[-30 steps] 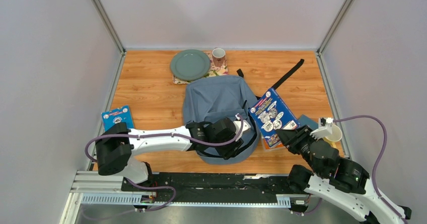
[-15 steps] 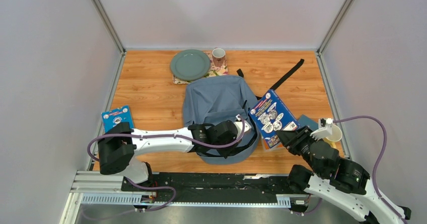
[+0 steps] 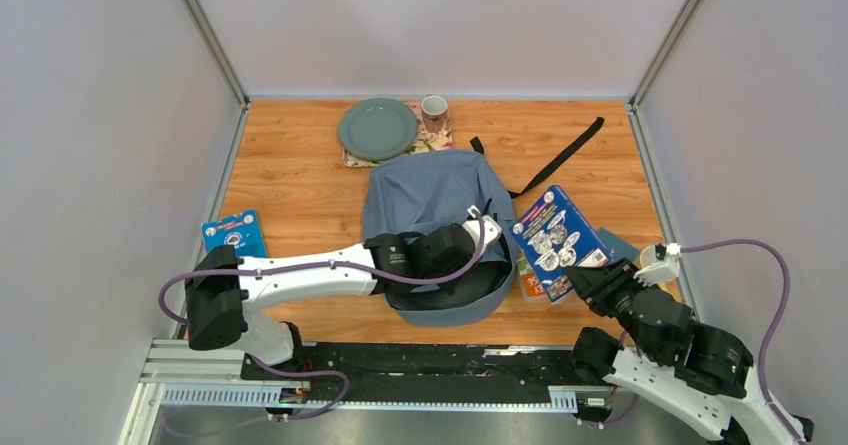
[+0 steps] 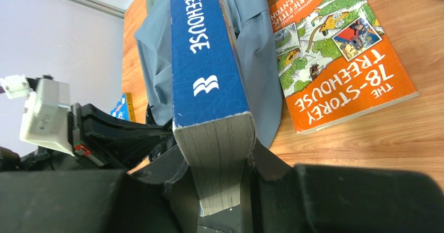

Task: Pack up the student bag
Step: Place the book in the student bag.

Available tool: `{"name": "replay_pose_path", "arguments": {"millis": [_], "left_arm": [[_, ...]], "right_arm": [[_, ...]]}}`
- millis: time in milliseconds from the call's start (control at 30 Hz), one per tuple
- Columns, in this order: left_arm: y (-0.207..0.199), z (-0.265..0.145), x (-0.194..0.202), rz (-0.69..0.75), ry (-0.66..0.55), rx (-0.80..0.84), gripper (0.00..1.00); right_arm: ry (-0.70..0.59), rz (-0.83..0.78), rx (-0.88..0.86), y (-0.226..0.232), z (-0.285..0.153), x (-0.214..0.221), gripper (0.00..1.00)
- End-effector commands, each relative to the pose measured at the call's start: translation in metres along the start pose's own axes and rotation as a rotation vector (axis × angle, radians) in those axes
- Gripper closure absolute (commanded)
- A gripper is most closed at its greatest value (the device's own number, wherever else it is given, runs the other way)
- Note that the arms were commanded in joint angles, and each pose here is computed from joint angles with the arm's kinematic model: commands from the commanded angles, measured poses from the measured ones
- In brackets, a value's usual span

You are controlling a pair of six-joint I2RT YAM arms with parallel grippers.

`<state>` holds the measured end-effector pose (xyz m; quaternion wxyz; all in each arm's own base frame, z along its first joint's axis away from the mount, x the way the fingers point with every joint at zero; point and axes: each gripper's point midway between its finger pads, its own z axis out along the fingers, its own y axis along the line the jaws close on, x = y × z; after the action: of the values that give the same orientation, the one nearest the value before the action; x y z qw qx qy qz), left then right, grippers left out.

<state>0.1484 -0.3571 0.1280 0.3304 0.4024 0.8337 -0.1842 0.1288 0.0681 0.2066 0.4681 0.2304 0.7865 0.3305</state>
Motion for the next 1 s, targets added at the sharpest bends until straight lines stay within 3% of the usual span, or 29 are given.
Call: {"name": "replay_pose_path", "arguments": {"millis": [0,200,433,800,967], "left_arm": [[0.016,-0.04,-0.068,0.025,-0.182,-0.088,1.0],[0.034,-0.072,-0.111,0.058,-0.267,-0.183,1.0],[0.052,-0.094,-0.143,0.053,-0.331,-0.277,1.0],[0.094,-0.116,-0.163,-0.153,-0.428,-0.42,1.0],[0.096,-0.117,-0.176,-0.166,-0.445,-0.404,1.0]], "right_arm": [[-0.1,0.099,-0.085,0.019,-0.019,-0.036,1.0],[-0.083,0.12,-0.099,0.018,-0.025,-0.036,1.0],[-0.042,0.16,-0.248,0.041,-0.05,-0.044,1.0],[0.001,0.131,-0.44,0.068,-0.093,-0.061,1.0],[0.133,0.111,-0.598,0.094,-0.118,-0.045,1.0]]}}
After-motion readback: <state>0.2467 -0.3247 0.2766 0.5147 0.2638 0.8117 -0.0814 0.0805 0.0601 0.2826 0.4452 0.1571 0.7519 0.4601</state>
